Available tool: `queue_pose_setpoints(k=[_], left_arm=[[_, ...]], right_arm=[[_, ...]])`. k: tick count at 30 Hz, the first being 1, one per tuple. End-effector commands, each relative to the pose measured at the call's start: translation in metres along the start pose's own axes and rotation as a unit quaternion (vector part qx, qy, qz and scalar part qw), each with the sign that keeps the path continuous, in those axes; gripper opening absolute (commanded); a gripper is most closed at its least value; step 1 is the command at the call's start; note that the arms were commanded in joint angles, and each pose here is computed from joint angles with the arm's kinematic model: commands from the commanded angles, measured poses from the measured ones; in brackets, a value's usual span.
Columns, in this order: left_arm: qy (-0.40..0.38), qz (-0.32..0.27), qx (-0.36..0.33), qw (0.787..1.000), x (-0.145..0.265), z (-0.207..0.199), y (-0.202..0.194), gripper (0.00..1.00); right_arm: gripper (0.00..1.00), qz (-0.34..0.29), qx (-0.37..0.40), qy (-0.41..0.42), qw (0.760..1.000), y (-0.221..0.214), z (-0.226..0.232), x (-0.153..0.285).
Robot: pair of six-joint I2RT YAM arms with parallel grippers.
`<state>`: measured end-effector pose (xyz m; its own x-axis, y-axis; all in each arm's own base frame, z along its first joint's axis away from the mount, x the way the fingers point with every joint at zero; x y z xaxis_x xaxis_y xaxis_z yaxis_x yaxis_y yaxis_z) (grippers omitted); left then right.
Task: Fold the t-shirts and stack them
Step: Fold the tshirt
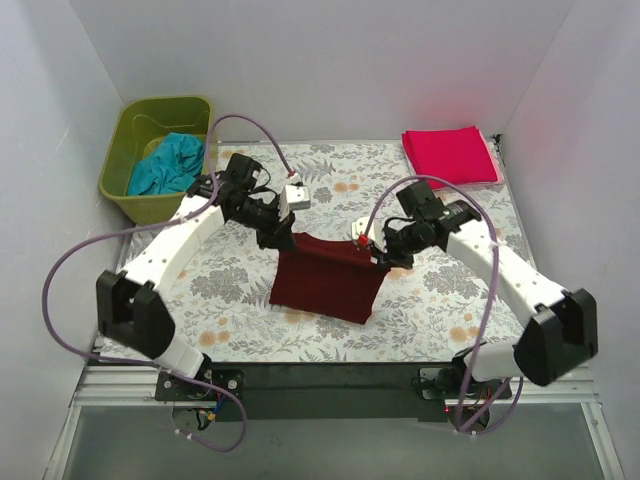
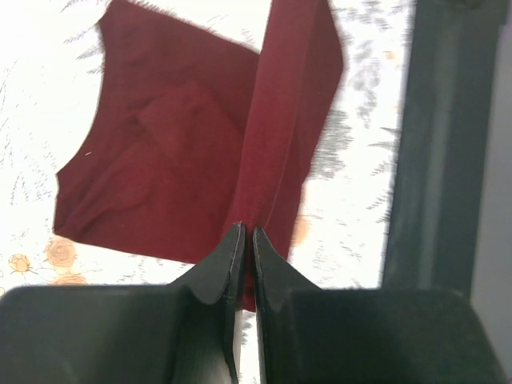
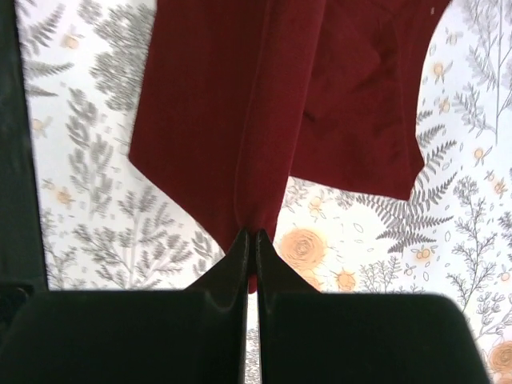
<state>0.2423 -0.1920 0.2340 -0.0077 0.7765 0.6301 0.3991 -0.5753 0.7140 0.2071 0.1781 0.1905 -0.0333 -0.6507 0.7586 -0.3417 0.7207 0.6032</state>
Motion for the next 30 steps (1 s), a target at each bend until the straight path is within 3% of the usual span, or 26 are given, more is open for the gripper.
queue_pose_setpoints(k=[1, 6, 10, 16, 21, 26, 30], left_arm=[[0.024, -0.018, 0.004, 1.000, -0.003, 0.052, 0.008, 0.00], [0.009, -0.012, 0.033, 0.999, -0.026, 0.116, -0.001, 0.00], [0.012, 0.000, 0.054, 0.998, -0.046, 0.154, -0.028, 0.00], [0.021, 0.024, 0.092, 0.995, -0.071, 0.179, -0.063, 0.00], [0.002, 0.034, 0.124, 0.992, -0.081, 0.164, -0.081, 0.00], [-0.028, 0.040, 0.150, 0.987, -0.077, 0.116, -0.101, 0.00], [-0.023, 0.017, 0.133, 0.991, -0.060, 0.089, -0.096, 0.01]], right_arm=[[0.01, 0.004, 0.001, 0.007, 1.000, -0.018, -0.031, -0.004], [0.01, -0.008, -0.022, 0.002, 1.000, -0.040, -0.084, -0.019], [0.01, -0.015, -0.059, 0.031, 0.998, -0.061, -0.108, -0.058], [0.01, -0.008, -0.108, 0.058, 0.992, -0.097, -0.115, -0.107], [0.01, 0.009, -0.128, 0.064, 0.990, -0.113, -0.106, -0.121], [0.01, -0.007, -0.154, 0.085, 0.984, -0.094, -0.066, -0.108], [0.01, -0.032, -0.170, 0.092, 0.981, -0.067, -0.037, -0.093]])
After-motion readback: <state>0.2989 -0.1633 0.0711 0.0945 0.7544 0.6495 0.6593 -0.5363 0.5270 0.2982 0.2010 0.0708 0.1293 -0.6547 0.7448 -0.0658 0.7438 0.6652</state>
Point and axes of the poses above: each gripper's point midway between its finger pads, its own x axis back along the fingers, its own z axis along the line the jaws close on, y = z × x, the point moved 4 cm from there along x, back along the fingers, and after that the axes turned 13 degrees about x, right-handed, at the moved point
